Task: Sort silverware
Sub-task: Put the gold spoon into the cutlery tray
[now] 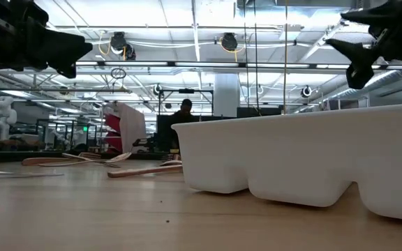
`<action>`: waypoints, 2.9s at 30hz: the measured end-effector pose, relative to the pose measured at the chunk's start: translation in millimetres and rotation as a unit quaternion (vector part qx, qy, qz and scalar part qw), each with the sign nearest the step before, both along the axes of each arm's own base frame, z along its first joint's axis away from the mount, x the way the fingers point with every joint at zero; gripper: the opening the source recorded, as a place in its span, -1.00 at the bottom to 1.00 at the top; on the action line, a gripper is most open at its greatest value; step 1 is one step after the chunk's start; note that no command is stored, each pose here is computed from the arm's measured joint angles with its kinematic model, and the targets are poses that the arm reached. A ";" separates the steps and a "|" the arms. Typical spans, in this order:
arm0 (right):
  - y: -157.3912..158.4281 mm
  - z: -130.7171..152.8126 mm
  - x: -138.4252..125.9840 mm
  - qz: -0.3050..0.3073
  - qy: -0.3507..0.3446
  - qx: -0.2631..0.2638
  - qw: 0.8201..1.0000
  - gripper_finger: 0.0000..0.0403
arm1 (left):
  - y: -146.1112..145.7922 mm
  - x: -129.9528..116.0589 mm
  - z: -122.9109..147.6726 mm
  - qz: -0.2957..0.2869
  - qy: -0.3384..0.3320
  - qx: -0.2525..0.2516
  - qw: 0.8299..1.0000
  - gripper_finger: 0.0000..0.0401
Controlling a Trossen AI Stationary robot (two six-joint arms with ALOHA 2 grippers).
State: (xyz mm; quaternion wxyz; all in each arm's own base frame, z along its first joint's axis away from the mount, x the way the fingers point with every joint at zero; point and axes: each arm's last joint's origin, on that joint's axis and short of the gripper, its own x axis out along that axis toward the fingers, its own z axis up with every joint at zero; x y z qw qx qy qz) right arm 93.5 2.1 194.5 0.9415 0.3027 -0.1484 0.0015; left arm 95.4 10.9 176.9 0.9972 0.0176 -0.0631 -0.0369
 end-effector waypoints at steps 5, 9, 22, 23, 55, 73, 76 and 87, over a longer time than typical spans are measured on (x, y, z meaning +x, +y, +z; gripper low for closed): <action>-5.2 -0.5 -0.8 -0.083 0.000 0.038 0.996 0.00 | -0.3 -0.8 5.1 -0.014 -0.021 -0.068 0.997 -0.42; -9.1 -3.1 -1.6 -0.155 0.014 0.048 0.987 0.00 | 0.5 -1.8 11.4 -0.005 -0.052 -0.102 0.993 -0.42; -10.9 -8.1 -1.3 -0.192 0.042 0.046 0.980 0.00 | 2.2 -7.1 26.9 0.011 -0.139 -0.164 0.977 -0.42; -10.9 -7.5 -1.4 -0.190 0.039 0.048 0.980 0.00 | 3.7 -8.1 29.1 0.033 -0.156 -0.182 0.970 -0.42; -10.8 -17.5 0.2 -0.198 0.100 0.004 0.975 0.10 | 48.4 141.3 92.0 0.223 0.527 -0.150 0.807 -0.33; -10.7 -19.6 0.5 -0.197 0.111 0.004 0.974 0.23 | 110.0 158.3 35.8 0.197 0.600 -0.194 0.751 0.13; -10.6 -19.6 0.5 -0.196 0.111 0.003 0.974 0.23 | 129.0 149.1 35.8 0.215 0.586 -0.230 0.747 0.13; -10.6 -19.7 0.5 -0.196 0.112 0.002 0.974 0.23 | 140.7 124.9 4.4 0.125 0.576 -0.261 0.765 0.13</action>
